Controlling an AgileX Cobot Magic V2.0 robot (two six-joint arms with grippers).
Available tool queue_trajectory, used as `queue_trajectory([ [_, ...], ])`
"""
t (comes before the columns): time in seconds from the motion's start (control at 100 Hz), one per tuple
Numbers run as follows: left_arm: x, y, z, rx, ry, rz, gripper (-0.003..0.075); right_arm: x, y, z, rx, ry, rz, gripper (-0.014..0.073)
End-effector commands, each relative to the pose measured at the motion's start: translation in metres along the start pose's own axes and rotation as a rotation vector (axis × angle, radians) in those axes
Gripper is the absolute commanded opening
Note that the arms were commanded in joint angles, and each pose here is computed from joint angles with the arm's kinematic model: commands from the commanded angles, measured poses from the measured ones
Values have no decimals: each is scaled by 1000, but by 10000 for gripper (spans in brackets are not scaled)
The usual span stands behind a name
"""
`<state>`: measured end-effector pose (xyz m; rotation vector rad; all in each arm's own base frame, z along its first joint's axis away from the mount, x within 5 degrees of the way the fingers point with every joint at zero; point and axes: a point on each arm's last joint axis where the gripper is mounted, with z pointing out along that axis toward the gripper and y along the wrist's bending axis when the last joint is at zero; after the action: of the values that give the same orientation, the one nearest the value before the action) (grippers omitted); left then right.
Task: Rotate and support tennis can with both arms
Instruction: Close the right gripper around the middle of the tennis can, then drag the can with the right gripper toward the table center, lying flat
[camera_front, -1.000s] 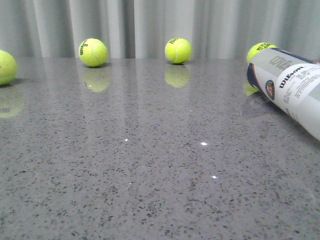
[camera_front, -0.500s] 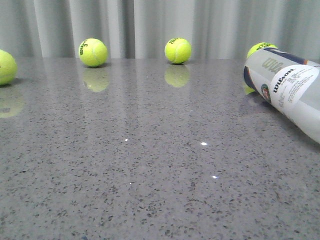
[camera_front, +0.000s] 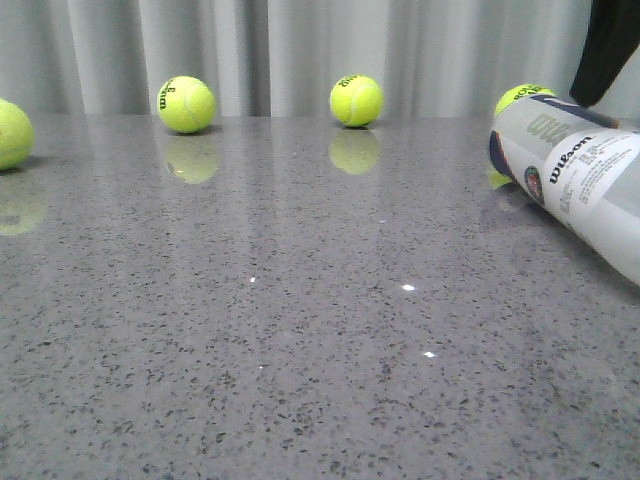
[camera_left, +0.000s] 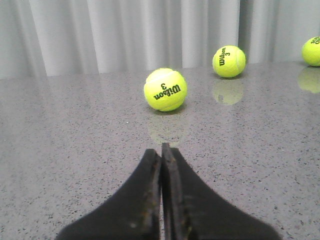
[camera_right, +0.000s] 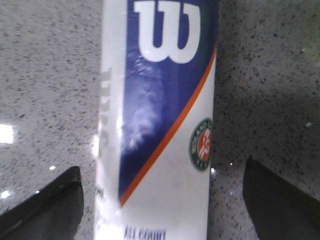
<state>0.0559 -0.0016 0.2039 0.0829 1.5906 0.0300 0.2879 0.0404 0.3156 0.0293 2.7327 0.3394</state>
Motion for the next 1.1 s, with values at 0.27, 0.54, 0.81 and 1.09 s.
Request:
queue_trajectory([
  [0.27,7,-1,-1,-2,-70,-10,-21,-14,0,16,-15,-6,11,591],
  [0.54,7,-1,-1,-2,-70,-10,-21,-16,2,12,-18,-17,5,298],
  [0.81,7,-1,-1,-2,-70,-10,-21,-33,25,-26,-50,-50,-198,298],
  [1.09,7,-1,-1,-2,-70,-10,-21,-48,82,-22,-119,-57,-604,298],
])
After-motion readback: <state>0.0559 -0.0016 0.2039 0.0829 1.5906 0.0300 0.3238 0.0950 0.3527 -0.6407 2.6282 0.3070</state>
